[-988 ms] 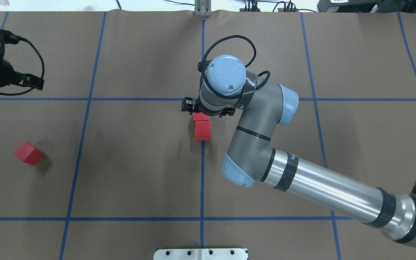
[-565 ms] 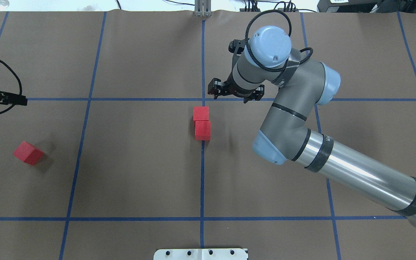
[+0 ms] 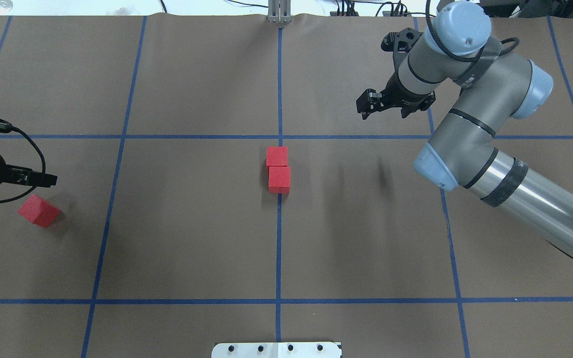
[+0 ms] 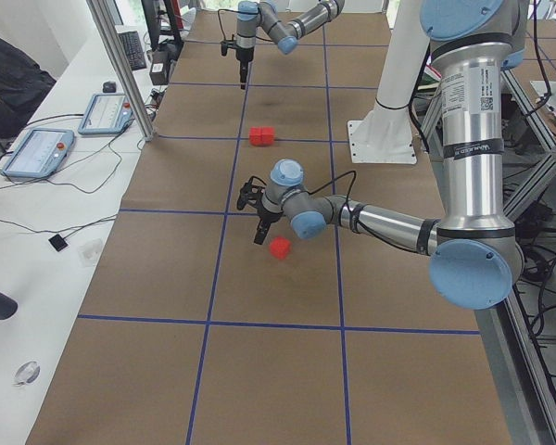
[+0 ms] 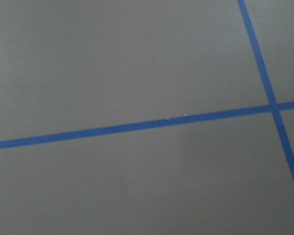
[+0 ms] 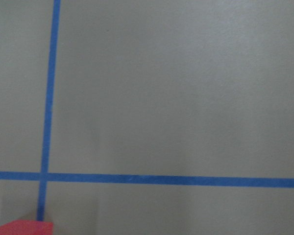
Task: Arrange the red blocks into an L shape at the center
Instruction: 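Open and raise the right gripper while the left gripper reaches the last cube, then close the left gripper on the last red cube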
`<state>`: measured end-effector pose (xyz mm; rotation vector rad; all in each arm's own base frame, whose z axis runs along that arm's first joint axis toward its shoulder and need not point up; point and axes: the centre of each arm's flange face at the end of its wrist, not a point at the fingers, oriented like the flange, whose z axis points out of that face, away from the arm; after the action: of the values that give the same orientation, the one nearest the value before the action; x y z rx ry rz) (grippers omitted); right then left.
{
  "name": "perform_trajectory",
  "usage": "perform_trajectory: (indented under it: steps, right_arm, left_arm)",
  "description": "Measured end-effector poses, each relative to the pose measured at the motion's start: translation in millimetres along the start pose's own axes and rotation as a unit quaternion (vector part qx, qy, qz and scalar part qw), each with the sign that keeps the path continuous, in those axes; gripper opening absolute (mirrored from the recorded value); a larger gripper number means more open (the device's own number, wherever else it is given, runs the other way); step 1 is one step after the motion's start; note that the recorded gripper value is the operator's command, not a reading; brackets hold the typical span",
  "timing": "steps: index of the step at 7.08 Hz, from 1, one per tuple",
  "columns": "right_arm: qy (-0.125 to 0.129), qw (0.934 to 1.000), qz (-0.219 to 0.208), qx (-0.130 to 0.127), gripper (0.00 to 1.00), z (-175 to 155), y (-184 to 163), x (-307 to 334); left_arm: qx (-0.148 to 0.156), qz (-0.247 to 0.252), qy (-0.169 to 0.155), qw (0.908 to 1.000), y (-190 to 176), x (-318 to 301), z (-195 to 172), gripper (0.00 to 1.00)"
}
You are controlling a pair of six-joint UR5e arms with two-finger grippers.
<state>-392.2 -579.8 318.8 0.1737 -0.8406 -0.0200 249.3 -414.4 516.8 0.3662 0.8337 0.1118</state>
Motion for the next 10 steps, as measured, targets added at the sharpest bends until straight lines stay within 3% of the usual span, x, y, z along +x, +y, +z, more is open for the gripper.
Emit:
perform_trajectory:
  steps: [4,10]
  right_arm:
    - [0.008,0.9999,-0.011,-0.003,0.99,4,-1,21]
    - [0.008,0.9999,-0.012,-0.004,0.99,7,-1,21]
  left_arm:
    - [-0.029,0.076,0.003,0.9967,30,1,4,1.00]
    - [-0.039,0.079,-0.003,0.9961,34,-5,16,1.00]
